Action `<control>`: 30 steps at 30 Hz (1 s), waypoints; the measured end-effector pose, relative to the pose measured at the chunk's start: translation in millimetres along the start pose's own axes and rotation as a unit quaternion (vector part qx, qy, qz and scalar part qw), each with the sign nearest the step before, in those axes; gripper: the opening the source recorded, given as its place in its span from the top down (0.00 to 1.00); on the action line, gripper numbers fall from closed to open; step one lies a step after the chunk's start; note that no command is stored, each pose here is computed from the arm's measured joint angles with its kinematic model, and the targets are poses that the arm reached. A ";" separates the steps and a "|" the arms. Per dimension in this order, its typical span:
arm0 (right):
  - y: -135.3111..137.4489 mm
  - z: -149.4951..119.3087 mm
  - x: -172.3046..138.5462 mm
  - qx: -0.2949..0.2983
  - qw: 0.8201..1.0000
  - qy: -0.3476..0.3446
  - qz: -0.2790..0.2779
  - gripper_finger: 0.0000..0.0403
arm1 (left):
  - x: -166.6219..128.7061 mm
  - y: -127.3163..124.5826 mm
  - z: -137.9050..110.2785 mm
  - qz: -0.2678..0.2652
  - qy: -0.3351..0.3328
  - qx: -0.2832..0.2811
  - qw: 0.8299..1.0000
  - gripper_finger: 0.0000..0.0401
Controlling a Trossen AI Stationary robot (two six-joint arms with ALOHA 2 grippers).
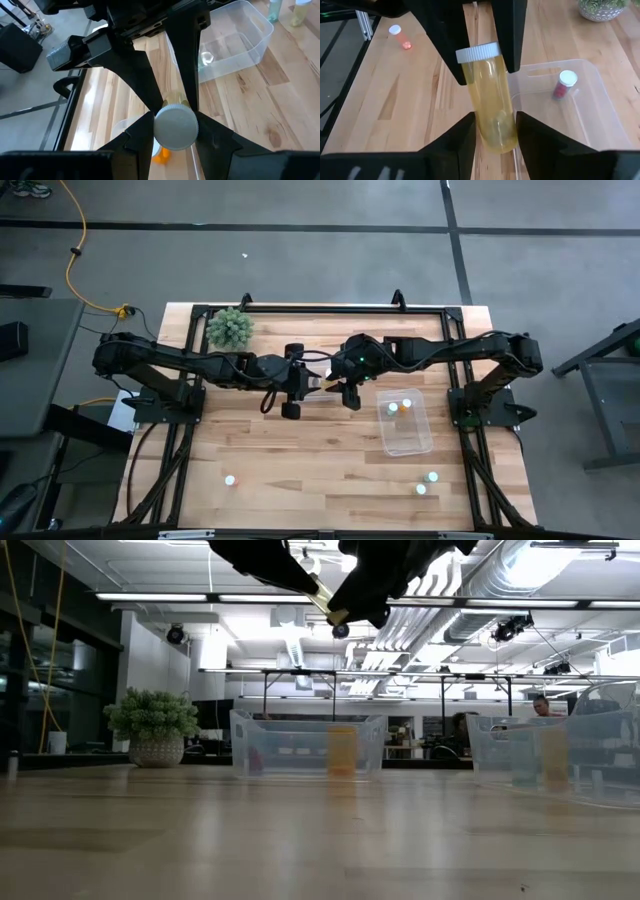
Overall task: Pick and place medicine bottles into bin by pill shape (circle, oval)
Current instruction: Put the left yellow tablet bottle into the bottom transparent bin
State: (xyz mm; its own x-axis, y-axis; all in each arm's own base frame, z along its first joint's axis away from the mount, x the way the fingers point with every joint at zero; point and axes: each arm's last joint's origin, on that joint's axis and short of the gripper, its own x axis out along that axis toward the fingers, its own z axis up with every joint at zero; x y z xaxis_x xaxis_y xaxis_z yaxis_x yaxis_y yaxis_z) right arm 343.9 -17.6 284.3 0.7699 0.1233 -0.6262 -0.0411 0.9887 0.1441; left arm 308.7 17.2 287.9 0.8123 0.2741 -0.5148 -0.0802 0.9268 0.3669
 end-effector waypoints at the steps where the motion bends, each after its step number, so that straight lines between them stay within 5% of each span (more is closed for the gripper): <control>1: 0.0 0.2 0.0 0.000 1.000 -0.001 0.000 0.68 | 0.0 0.0 0.0 0.000 0.000 0.000 1.000 0.71; 8: 3.0 12.1 -4.8 0.006 0.999 -0.033 0.031 0.66 | -0.4 -0.3 0.5 -0.003 -0.002 0.000 1.000 0.71; 18: 2.0 17.9 -8.8 0.003 0.999 -0.039 0.030 0.43 | -0.3 0.2 0.3 0.000 -0.002 -0.003 1.000 0.71; 30: 0.9 11.3 -8.5 0.000 1.000 -0.005 0.016 0.42 | -0.3 0.2 0.7 -0.001 -0.004 -0.009 1.000 0.71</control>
State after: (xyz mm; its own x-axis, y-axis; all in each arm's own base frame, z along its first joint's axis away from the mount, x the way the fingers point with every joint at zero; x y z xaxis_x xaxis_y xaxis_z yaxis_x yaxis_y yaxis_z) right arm 344.5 -18.7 298.5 0.7748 0.1539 -0.6132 -0.0653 0.9842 0.1646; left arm 308.9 17.1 288.6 0.8168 0.2705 -0.5095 -0.0891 0.9318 0.3519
